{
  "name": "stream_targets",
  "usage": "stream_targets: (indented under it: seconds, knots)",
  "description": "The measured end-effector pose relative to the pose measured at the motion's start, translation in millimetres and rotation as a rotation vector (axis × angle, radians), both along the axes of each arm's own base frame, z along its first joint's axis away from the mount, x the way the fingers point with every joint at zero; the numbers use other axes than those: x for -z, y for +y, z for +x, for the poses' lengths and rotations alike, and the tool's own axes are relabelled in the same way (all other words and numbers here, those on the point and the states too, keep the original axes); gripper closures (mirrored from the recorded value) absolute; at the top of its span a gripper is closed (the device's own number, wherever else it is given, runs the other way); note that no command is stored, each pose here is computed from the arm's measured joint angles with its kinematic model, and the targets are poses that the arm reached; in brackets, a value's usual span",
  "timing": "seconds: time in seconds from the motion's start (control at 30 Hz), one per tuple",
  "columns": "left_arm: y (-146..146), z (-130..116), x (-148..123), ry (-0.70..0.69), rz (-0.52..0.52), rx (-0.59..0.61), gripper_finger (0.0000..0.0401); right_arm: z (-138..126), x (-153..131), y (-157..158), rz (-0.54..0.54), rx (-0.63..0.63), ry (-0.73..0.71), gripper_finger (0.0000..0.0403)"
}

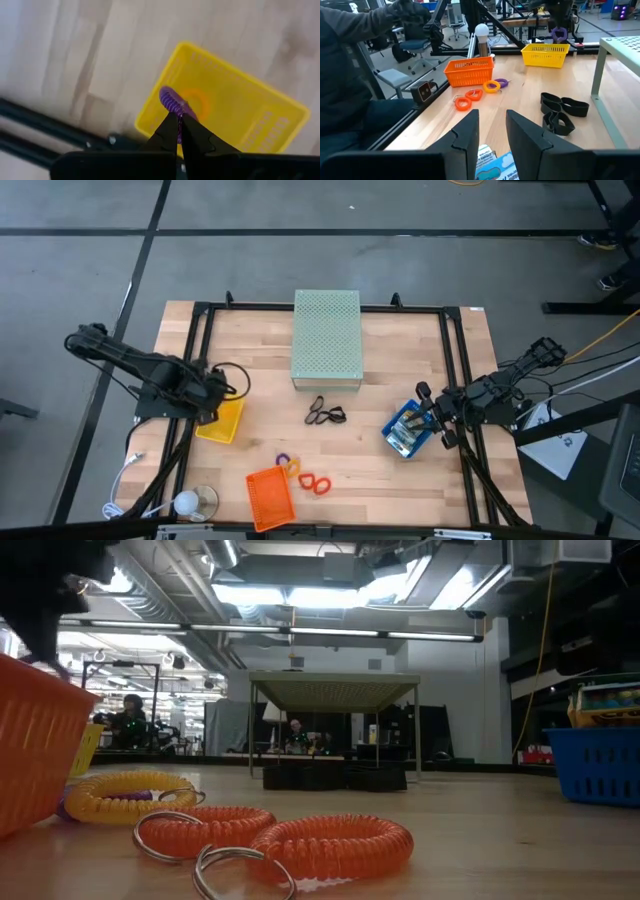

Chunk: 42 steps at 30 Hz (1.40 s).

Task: Pick & Place Office Desk Supplies
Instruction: Put the violet spring keychain into the yellow bin, then put the yellow spring keychain into the yellow bin

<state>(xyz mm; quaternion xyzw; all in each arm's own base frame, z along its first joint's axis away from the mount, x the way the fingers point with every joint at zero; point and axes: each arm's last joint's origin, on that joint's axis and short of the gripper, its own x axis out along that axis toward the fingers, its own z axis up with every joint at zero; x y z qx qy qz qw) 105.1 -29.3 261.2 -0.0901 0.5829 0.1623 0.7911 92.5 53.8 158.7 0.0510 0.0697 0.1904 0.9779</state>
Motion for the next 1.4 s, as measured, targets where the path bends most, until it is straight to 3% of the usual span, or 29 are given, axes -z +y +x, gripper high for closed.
stream_targets:
  seconds: [0.33,0.8,1.07,1.23,1.4]
  knots:
    - [-4,-3,51,0.071,-0.170,-0.016,0.0377,0,0,0,0.001,-0.007,0.000,0.0305]
    - [-4,8,23,-0.085,-0.077,0.030,0.0263,0,0,0,-0.002,-0.008,-0.001,0.0305]
    - [-21,57,-7,-0.584,-0.067,0.275,0.0257,0,0,0,0.000,-0.008,0.000,0.0305]
    - [-35,93,8,-0.588,-0.064,0.372,0.0260,0,0,0,-0.004,-0.008,-0.002,0.0305]
    - [-46,128,40,-0.482,-0.107,0.389,0.0255,0,0,0,-0.011,-0.004,-0.004,0.0305]
